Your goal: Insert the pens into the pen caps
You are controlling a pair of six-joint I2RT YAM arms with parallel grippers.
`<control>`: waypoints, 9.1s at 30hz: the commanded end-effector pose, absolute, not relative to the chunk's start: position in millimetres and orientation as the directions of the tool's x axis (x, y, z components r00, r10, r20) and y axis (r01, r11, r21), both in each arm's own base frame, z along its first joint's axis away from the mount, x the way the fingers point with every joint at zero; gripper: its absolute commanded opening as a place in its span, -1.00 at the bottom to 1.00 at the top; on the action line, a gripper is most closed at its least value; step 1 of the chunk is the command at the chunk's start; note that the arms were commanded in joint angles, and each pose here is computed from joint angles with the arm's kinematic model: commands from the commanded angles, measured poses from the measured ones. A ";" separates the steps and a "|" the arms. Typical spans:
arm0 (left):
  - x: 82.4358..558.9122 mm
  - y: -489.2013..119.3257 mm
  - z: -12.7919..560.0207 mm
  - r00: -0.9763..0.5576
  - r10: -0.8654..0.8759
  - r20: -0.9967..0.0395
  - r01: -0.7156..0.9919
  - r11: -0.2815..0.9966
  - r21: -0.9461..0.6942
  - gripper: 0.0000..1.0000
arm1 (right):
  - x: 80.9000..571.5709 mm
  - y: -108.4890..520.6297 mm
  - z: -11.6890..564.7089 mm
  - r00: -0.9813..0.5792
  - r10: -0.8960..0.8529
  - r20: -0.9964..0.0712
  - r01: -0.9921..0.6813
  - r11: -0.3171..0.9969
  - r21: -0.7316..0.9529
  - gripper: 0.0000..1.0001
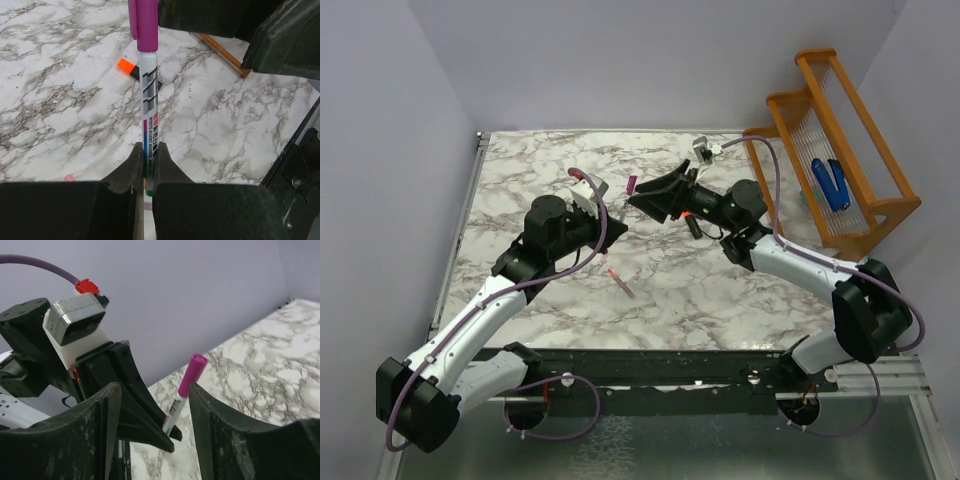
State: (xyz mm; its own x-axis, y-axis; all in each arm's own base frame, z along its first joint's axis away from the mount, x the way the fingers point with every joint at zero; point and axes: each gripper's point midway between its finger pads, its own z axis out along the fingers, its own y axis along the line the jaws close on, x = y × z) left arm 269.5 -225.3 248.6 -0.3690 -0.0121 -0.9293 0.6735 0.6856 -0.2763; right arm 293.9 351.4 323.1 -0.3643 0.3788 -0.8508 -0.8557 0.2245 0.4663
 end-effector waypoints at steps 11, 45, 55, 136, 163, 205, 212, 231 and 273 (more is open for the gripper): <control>259.7 -234.2 249.5 -0.356 0.011 -0.934 0.733 0.624 -0.272 -1.00 | 294.4 370.1 352.0 -0.298 0.402 -0.866 -0.924 0.105 0.367 0.17; 258.1 -236.3 248.6 -0.361 0.014 -0.932 0.741 0.612 -0.278 -1.00 | 329.7 359.8 345.8 -0.194 0.510 -0.838 -0.893 0.262 0.366 0.19; 258.6 -235.6 248.6 -0.360 0.014 -0.933 0.738 0.616 -0.275 -1.00 | 332.2 368.4 339.8 -0.231 0.479 -0.847 -0.894 0.240 0.380 -0.14; 289.0 -194.4 407.2 0.172 -0.102 -0.980 0.620 0.784 0.028 -1.00 | 250.3 446.2 193.7 -0.569 0.130 -0.812 -0.810 0.083 0.580 -0.99; 292.7 -186.1 405.8 0.185 -0.105 -0.977 0.592 0.805 0.026 -1.00 | 241.9 451.2 184.0 -0.592 0.107 -0.798 -0.797 0.066 0.600 -0.99; 291.2 -156.4 194.6 -0.451 0.068 -0.890 0.389 0.912 -0.128 -1.00 | 419.0 277.2 319.8 -0.135 0.499 -0.856 -0.499 0.712 0.494 0.43; 302.1 -148.3 136.3 -0.647 0.095 -0.756 0.261 0.960 -0.102 -1.00 | 404.4 266.8 284.0 -0.184 0.464 -0.866 -0.464 0.736 0.493 0.43; 302.6 -110.4 49.4 -0.863 -0.106 -0.495 -0.072 0.994 -0.088 -1.00 | 323.2 314.4 151.8 -0.513 -0.266 -0.816 -0.670 0.719 0.187 0.26; 327.3 -71.0 202.2 -0.596 -0.202 -0.777 -0.029 0.973 -0.231 0.40 | 255.8 417.1 17.9 -0.452 -0.622 -0.639 -0.832 0.553 0.051 -0.29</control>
